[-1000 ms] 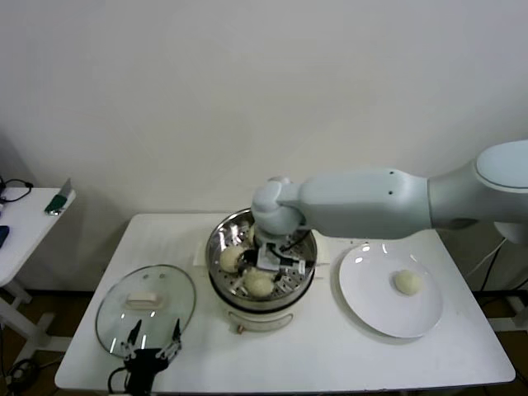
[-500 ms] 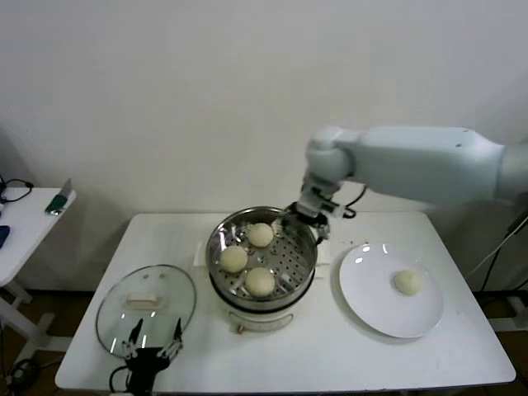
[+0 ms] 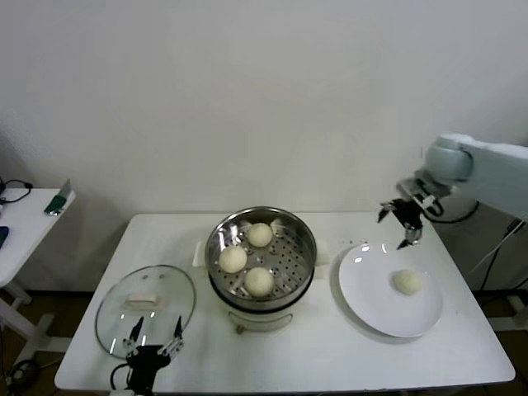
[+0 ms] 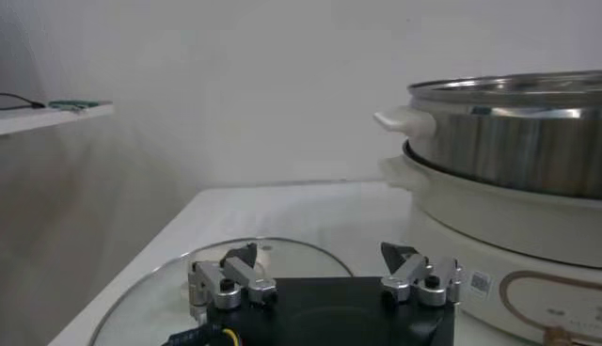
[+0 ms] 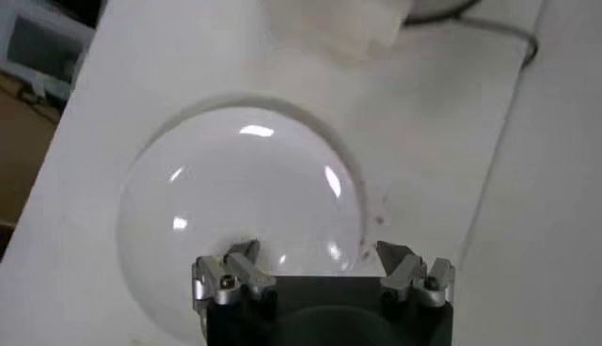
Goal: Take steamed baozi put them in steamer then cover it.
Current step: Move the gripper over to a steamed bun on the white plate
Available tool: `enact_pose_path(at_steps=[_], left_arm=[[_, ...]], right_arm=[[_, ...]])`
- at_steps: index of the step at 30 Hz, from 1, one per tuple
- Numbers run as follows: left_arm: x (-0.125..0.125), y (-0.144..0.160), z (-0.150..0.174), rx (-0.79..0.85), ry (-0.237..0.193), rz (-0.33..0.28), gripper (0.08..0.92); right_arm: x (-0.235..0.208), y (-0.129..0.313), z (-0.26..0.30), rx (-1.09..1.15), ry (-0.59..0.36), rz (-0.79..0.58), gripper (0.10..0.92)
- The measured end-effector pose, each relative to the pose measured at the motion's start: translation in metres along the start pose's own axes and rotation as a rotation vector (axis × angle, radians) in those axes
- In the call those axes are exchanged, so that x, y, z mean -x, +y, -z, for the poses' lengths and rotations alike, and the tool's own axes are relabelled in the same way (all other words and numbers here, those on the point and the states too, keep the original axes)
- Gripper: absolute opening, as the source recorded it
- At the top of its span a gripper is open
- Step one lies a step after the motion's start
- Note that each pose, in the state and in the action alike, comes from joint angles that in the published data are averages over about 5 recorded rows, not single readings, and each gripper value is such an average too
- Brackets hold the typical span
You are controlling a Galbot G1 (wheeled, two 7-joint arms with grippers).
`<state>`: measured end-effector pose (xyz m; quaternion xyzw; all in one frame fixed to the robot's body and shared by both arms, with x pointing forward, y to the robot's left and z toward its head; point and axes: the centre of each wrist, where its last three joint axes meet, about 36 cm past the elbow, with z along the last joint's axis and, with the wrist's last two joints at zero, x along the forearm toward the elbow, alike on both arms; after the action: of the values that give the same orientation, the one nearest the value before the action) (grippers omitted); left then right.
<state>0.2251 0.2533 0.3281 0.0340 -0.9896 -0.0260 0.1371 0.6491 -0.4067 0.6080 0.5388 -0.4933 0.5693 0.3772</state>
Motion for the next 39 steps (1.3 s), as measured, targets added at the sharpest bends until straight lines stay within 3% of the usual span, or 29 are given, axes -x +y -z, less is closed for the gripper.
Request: enact_pose_path(at_steps=[12,29,39], left_arm=[[-0.003,0.0,-0.004,0.003,0.011,0.002,0.823],[-0.007,0.001,-0.006,0.008,0.018,0.006,0.823],[-0.007,0.0,-0.005,0.01,0.015,0.003,0.823]], right_arm=[[0.071,0.045,-0.059,0.173,0.043,0.028,0.823],[0.125,0.057,-0.06,0.241,0.052,0.032,0.821],[0.136,0.059,-0.057,0.258,0.053,0.027,0.714]])
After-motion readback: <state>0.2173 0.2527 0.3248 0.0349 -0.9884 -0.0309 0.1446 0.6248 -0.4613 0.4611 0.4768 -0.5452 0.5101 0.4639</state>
